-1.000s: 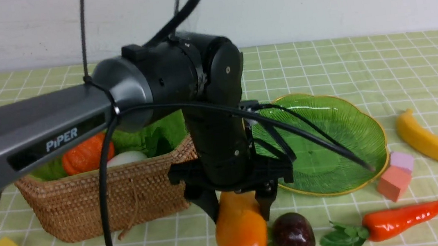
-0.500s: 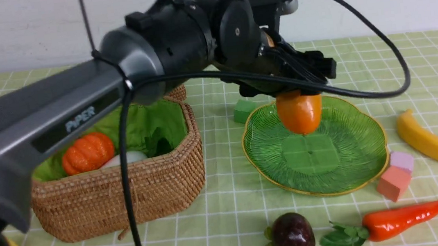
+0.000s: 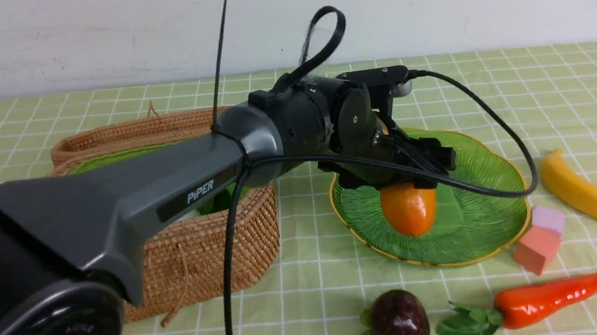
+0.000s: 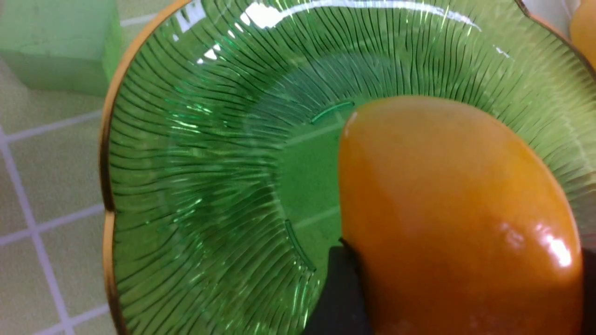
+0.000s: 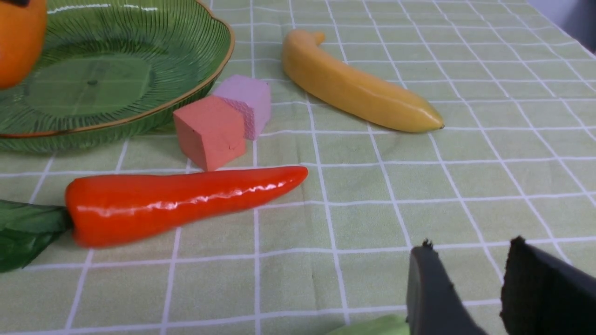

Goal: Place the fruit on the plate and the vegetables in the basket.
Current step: Grab the mango with your left arm and place it on the right plate, then take a chayote with your right arm and place it on the basket on the left.

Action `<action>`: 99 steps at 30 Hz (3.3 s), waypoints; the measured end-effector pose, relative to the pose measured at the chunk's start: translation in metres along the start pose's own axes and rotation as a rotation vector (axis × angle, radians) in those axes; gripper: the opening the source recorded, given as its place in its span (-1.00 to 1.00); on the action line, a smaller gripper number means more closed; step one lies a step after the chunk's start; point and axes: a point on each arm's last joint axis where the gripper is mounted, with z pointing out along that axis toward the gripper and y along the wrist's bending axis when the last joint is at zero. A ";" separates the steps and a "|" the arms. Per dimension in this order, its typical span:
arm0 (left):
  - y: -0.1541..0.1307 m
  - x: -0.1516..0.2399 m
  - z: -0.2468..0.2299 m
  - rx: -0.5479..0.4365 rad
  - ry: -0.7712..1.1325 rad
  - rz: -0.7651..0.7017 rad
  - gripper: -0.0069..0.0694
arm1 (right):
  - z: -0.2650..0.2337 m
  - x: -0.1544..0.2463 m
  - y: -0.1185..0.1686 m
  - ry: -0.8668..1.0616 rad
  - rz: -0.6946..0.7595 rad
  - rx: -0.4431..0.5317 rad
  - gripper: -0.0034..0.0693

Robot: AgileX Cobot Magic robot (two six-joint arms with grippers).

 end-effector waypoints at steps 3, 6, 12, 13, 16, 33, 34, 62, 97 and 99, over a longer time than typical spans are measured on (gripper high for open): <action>-0.004 -0.006 -0.020 -0.005 0.009 0.034 0.90 | 0.000 0.000 0.000 0.000 0.000 0.000 -0.24; -0.008 -0.015 -0.040 -0.013 -0.014 0.073 0.93 | 0.000 0.000 0.000 0.000 0.000 0.000 -0.24; -0.022 -0.047 -0.140 -0.067 -0.133 0.194 0.71 | 0.000 0.000 0.000 0.000 0.000 0.000 -0.24; -0.023 -0.050 -0.159 -0.076 -0.148 0.204 0.63 | 0.000 0.000 0.000 0.000 0.000 0.000 -0.24; -0.023 -0.051 -0.212 -0.128 -0.157 0.231 0.37 | 0.000 0.000 0.000 0.000 0.000 0.000 -0.24; 0.010 0.026 -0.385 -0.260 -0.139 0.140 -0.85 | 0.000 0.000 0.000 0.000 0.000 0.000 -0.24; 0.018 0.045 -0.397 -0.259 -0.144 0.116 -0.85 | 0.000 0.000 0.000 0.000 0.000 0.000 -0.24; 0.082 0.200 -0.436 -0.178 -0.263 -0.158 -0.85 | 0.000 0.000 0.000 0.000 0.000 0.000 -0.24; 0.141 0.272 -0.337 -0.308 -0.959 -0.097 -0.85 | 0.000 0.000 0.000 0.000 0.000 0.000 -0.24; 0.149 0.289 -0.324 -0.329 -0.934 -0.152 -0.85 | 0.000 0.000 0.000 0.000 0.000 0.000 -0.24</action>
